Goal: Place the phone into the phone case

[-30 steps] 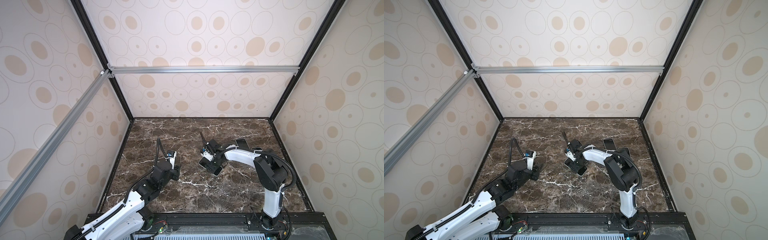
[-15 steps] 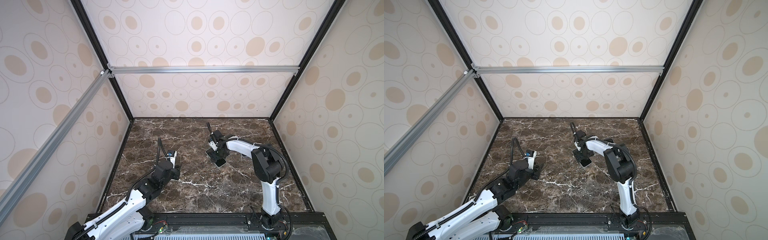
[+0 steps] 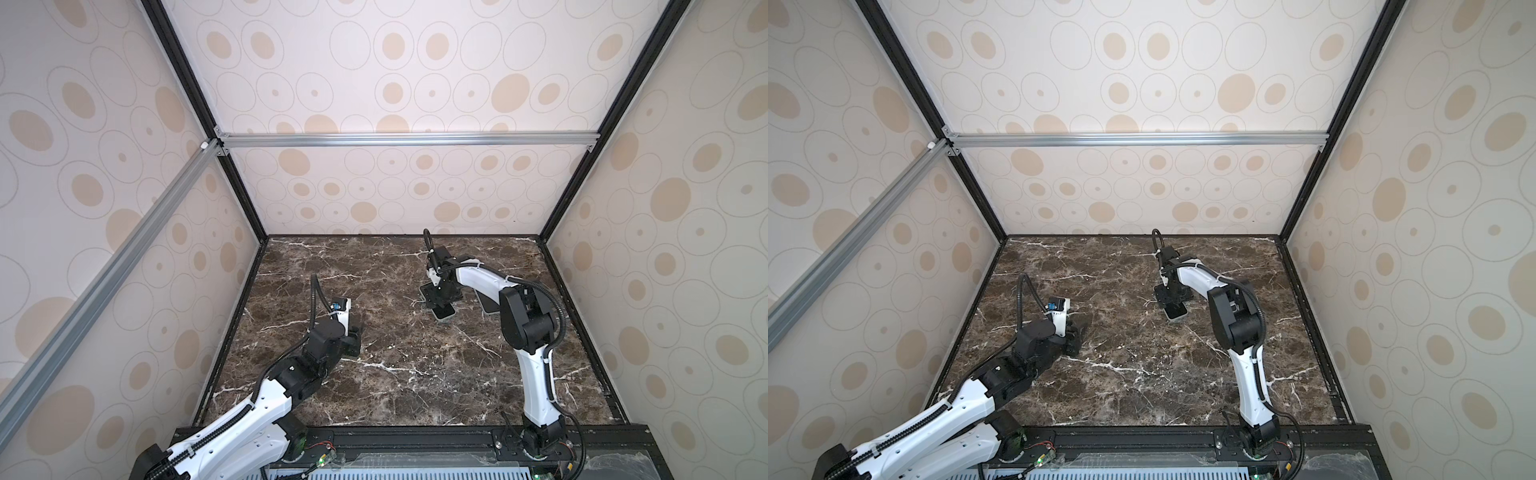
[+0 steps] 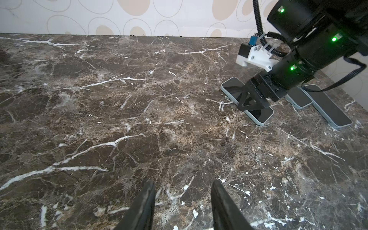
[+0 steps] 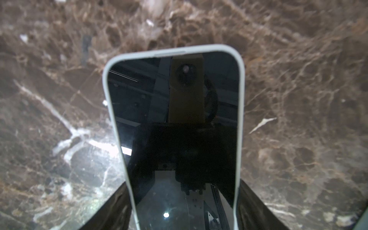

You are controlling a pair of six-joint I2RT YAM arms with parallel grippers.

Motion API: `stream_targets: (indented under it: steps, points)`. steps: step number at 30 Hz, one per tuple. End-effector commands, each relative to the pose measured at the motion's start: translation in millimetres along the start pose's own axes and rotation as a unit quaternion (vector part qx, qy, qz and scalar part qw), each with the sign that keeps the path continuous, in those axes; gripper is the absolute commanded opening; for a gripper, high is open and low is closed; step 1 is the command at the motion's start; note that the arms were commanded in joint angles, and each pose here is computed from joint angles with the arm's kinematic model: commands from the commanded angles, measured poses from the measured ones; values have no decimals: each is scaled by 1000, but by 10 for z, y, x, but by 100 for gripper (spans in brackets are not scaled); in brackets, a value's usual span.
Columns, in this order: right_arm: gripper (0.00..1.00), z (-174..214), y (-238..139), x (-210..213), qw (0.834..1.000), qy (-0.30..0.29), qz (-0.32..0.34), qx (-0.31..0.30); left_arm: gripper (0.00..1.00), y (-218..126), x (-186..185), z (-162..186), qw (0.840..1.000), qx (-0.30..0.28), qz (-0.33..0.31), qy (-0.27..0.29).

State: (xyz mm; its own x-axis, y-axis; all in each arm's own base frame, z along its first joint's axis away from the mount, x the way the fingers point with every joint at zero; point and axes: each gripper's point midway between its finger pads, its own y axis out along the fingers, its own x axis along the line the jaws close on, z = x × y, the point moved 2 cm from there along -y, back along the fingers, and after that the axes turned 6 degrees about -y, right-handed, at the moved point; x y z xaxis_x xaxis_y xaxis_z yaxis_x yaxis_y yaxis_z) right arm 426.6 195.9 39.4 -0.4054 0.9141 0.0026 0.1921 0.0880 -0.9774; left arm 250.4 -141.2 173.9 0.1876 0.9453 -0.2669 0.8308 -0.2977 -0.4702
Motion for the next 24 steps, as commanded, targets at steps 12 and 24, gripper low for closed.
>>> stream_targets:
  steps: [12, 24]
  points:
    - [72, 25, 83, -46, 999, 44, -18, 13, 46, 19, 133, -136, 998, -48, -39, -27]
    - [83, -123, -336, -43, 998, 41, -20, -39, 45, -21, 204, -301, 993, -95, -56, -51]
